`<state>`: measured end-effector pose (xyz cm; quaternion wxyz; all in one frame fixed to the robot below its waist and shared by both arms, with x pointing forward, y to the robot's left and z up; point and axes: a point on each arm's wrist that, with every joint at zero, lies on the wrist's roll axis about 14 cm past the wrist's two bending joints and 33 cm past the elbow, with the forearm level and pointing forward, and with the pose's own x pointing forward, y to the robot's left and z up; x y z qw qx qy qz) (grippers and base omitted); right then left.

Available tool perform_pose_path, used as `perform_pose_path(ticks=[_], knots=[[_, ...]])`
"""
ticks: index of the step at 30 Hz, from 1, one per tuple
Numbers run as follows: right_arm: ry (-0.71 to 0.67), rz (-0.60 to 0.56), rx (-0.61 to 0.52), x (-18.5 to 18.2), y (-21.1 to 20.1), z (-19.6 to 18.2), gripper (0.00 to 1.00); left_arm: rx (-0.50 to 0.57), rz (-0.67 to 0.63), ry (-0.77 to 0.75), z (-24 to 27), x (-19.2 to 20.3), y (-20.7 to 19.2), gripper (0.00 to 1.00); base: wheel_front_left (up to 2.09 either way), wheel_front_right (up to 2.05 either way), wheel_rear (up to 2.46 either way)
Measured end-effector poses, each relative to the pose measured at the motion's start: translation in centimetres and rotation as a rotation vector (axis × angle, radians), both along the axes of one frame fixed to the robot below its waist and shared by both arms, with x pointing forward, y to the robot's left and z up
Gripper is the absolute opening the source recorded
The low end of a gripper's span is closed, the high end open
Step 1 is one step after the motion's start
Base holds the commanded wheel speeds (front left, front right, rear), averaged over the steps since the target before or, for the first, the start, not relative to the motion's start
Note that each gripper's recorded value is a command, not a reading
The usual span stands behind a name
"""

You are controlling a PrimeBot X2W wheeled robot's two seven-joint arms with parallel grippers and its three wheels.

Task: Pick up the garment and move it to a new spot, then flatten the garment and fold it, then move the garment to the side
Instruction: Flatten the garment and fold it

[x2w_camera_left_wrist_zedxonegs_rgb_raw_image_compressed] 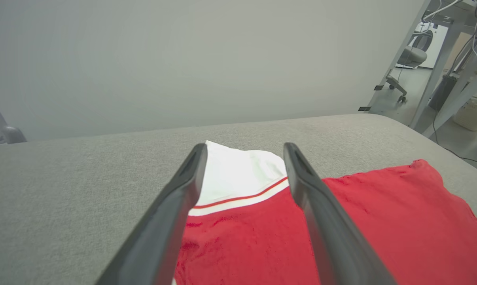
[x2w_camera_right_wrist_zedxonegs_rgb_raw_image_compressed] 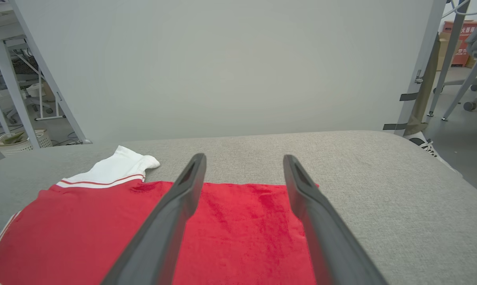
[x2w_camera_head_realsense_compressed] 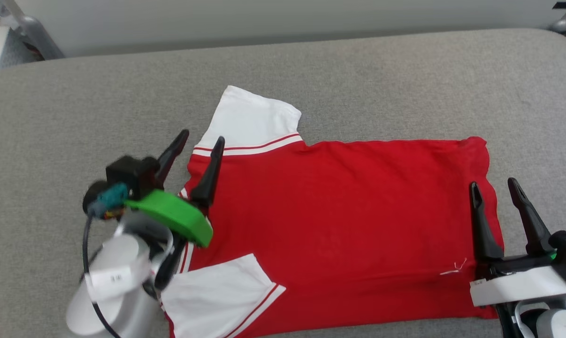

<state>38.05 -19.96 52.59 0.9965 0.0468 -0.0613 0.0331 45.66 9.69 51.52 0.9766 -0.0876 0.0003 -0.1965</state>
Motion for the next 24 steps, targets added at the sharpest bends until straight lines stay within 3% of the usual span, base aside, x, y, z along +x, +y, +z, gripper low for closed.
perform_pose_path(ticks=[8,12,24], knots=[[0.038,-0.042,0.040,2.1,-1.2,-1.5,1.00,0.246,-0.223,0.229,-1.0,8.0,-2.8,1.00,0.00,0.00,0.00],[0.077,-0.061,0.037,2.9,-1.8,-3.2,1.00,0.419,-0.301,0.482,-5.1,11.3,-3.4,1.00,0.00,0.00,0.00],[0.140,-0.096,0.014,3.4,-2.9,-5.7,1.00,0.540,-0.287,0.733,-12.4,15.3,-2.8,1.00,0.00,0.00,0.00]])
